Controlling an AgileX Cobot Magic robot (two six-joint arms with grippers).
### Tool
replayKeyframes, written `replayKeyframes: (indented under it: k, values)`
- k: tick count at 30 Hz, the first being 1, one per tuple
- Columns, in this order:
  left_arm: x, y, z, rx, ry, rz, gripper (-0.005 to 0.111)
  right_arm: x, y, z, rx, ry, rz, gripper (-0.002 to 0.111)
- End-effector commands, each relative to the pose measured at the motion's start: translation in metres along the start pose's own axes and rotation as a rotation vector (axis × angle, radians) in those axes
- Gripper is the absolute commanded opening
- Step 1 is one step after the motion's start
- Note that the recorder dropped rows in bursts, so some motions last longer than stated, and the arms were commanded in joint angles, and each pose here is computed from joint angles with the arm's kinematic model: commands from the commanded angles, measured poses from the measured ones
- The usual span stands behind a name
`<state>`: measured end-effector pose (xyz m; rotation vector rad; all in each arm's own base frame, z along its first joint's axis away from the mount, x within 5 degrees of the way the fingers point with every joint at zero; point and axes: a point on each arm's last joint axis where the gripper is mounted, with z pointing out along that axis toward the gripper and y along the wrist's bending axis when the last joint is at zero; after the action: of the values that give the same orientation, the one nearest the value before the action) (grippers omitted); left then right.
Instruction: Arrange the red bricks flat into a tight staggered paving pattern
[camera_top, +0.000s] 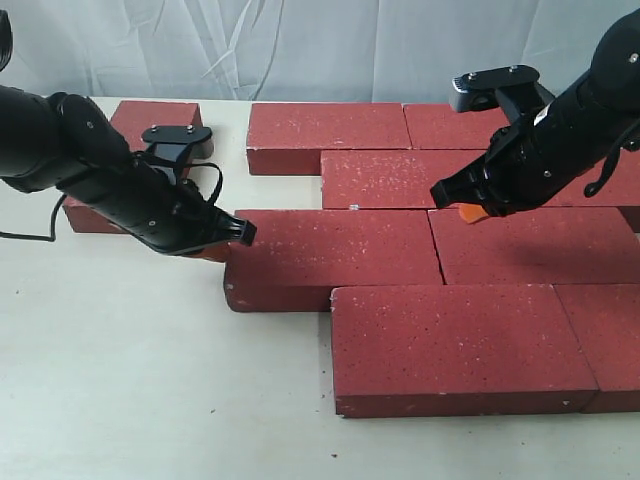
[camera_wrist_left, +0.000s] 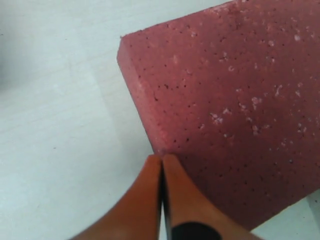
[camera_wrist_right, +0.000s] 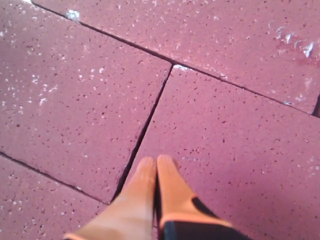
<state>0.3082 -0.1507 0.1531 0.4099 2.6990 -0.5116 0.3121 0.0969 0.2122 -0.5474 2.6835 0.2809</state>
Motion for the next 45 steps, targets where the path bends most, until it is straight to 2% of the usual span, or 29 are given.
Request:
replayKeyframes:
  k: [1, 16, 26, 30, 34, 37, 40, 45]
  values:
    - [-0.002, -0.002, -0.002, -0.003, -0.015, 0.019, 0.000, 0.000, 0.000, 0.000, 0.003, -0.005, -0.003, -0.001]
    - [-0.006, -0.003, -0.012, -0.013, -0.048, 0.036, 0.000, 0.000, 0.000, 0.000, 0.005, -0.009, -0.003, -0.001]
    - [-0.003, 0.001, -0.012, -0.058, -0.017, 0.089, 0.000, 0.000, 0.000, 0.000, 0.005, -0.009, -0.003, -0.001]
    - [-0.004, 0.016, -0.022, -0.096, -0.010, 0.059, 0.000, 0.000, 0.000, 0.000, 0.001, -0.011, 0.002, -0.001]
    - [-0.013, 0.035, -0.055, -0.132, -0.056, 0.041, 0.000, -0.003, 0.007, 0.000, -0.067, -0.043, 0.069, -0.001]
    - [-0.026, 0.052, -0.089, -0.184, -0.164, 0.024, 0.000, -0.015, 0.026, -0.001, -0.196, -0.163, 0.036, -0.001]
    - [-0.039, 0.076, -0.113, -0.236, -0.273, -0.054, 0.000, -0.031, 0.056, -0.006, -0.329, -0.262, -0.072, -0.001]
    - [-0.049, 0.128, -0.130, -0.292, -0.290, -0.207, 0.000, -0.077, 0.098, 0.001, -0.371, -0.259, -0.182, -0.001]
